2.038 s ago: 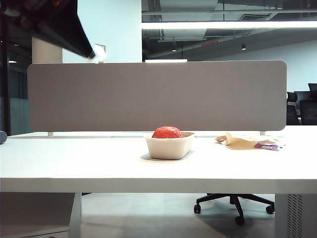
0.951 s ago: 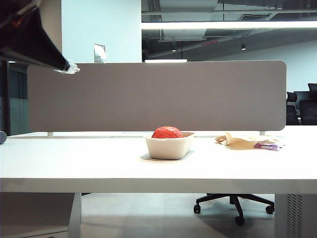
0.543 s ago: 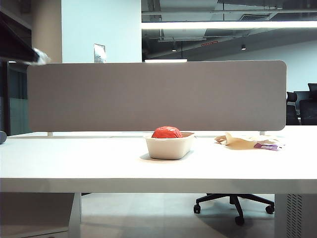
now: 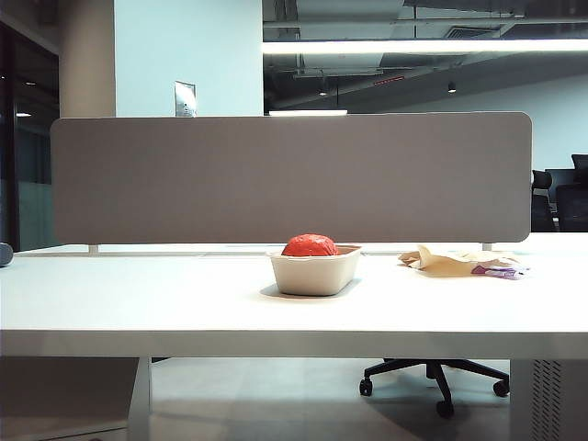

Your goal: Pick up the orange and place it into the paper lunchbox.

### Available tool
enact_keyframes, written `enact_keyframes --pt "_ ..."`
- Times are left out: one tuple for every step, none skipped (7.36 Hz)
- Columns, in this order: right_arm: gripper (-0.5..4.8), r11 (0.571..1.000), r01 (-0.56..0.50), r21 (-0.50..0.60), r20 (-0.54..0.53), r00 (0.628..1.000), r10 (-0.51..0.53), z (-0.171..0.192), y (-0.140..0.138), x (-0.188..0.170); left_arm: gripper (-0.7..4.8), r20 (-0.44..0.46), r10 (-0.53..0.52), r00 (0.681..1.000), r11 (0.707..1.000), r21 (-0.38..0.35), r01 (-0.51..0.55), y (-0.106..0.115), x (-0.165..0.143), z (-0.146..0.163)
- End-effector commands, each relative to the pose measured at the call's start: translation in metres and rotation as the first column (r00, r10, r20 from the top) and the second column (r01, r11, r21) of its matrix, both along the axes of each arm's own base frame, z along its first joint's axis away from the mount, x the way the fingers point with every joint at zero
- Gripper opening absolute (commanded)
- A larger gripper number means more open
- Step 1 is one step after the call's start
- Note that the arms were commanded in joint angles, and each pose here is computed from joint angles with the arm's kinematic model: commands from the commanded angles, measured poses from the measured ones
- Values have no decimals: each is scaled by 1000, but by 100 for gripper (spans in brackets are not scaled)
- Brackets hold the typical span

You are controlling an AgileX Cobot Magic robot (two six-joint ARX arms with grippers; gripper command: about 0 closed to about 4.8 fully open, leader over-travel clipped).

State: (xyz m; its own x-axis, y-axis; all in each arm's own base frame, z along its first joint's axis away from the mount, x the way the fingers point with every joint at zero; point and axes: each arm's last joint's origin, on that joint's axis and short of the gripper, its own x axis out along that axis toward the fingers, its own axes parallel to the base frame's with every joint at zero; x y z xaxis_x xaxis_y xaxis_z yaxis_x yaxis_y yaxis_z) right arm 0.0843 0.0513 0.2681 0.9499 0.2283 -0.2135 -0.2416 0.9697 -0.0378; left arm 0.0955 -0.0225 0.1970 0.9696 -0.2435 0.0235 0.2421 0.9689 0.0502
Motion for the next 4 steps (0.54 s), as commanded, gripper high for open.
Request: enact_keyframes --pt "0 1000 0 12 15 1000 -1 3 0 0 -7 0 63 998 998 0 -63 8 -2 -13" --pt "-1 1000 0 12 15 1000 -1 3 0 0 -7 2 109 994 994 0 -109 13 -1 -21" --pt "-1 1000 0 11 14 1000 -1 3 0 0 -6 -9 123 992 992 2 -123 14 1 -26" --pt "-1 1000 0 11 14 1000 -1 3 0 0 -7 -47 134 990 991 13 -134 15 2 -35"
